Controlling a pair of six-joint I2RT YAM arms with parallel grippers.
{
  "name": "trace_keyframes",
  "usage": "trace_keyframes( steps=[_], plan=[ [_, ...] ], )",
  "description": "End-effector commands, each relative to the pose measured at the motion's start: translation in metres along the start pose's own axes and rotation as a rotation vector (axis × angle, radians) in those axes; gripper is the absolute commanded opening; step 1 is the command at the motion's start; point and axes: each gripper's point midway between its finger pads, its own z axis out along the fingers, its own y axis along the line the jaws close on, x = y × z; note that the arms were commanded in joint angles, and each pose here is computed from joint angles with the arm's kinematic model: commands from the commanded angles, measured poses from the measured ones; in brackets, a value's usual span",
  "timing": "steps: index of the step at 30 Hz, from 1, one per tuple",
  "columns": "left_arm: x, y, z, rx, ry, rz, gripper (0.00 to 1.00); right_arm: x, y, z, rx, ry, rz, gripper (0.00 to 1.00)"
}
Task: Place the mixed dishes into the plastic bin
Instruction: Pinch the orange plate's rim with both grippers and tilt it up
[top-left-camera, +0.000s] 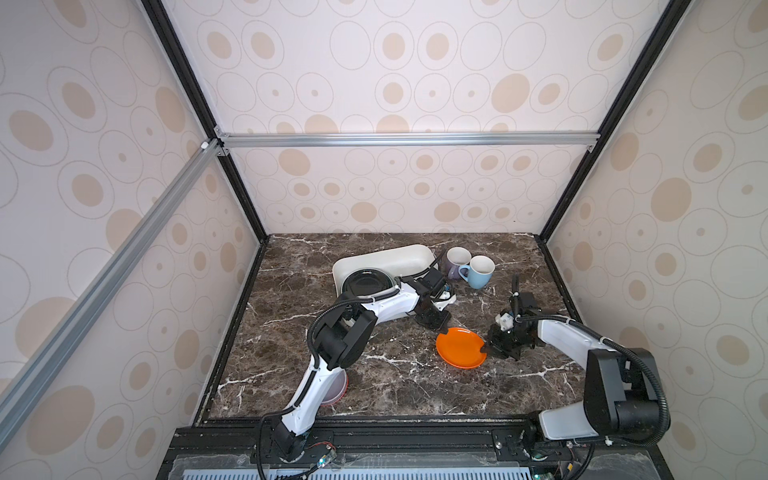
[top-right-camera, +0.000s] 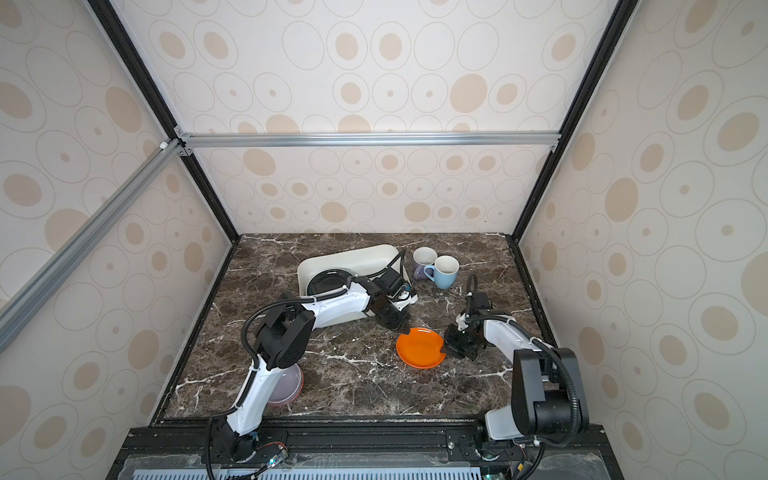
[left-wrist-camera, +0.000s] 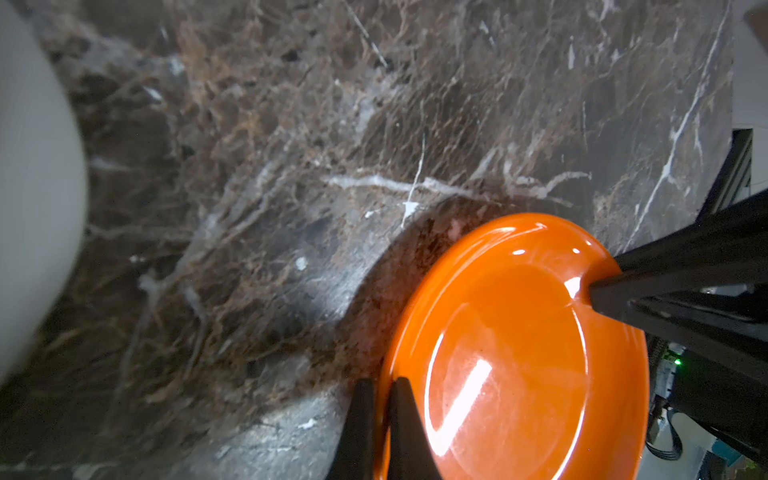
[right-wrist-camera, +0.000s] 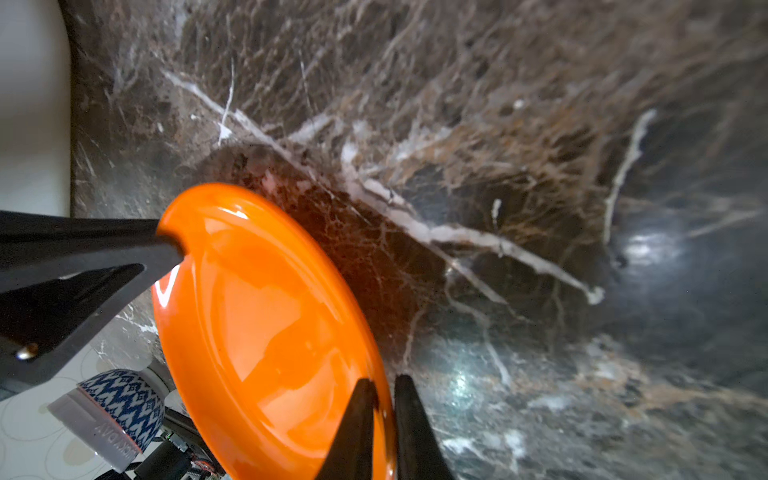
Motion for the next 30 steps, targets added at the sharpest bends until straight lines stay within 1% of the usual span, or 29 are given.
trace_keyframes(
  steps=[1,6,12,14,15,16,23,26,28,30],
  plan=[
    [-0.005,-0.018,-0.005,0.01,-0.003,0.049,0.0,-0.001,0.027,-0.015,-0.085,0.002,-0.056,0.13],
    [-0.013,-0.024,-0.02,-0.004,-0.036,0.06,0.0,-0.003,0.031,-0.02,-0.101,-0.017,-0.066,0.09],
    [-0.029,-0.028,-0.045,-0.042,-0.085,0.06,0.0,-0.004,0.048,-0.039,-0.157,-0.063,-0.11,0.09],
    [-0.032,-0.03,-0.054,-0.047,-0.104,0.062,0.0,-0.006,0.053,-0.044,-0.169,-0.074,-0.127,0.15],
    [-0.034,-0.03,-0.057,-0.047,-0.111,0.063,0.0,-0.007,0.053,-0.046,-0.164,-0.077,-0.132,0.21],
    [-0.034,-0.03,-0.06,-0.047,-0.116,0.062,0.0,-0.007,0.052,-0.045,-0.16,-0.076,-0.138,0.23],
    [-0.028,-0.028,-0.06,-0.029,-0.1,0.061,0.0,-0.007,0.047,-0.035,-0.156,-0.062,-0.132,0.24],
    [-0.027,-0.028,-0.06,-0.028,-0.103,0.062,0.0,-0.003,0.044,-0.033,-0.157,-0.058,-0.127,0.26],
    [-0.027,-0.028,-0.059,-0.024,-0.104,0.06,0.0,0.0,0.042,-0.03,-0.152,-0.053,-0.129,0.3],
    [-0.027,-0.029,-0.06,-0.02,-0.104,0.059,0.0,0.001,0.041,-0.029,-0.153,-0.048,-0.129,0.31]
  ],
)
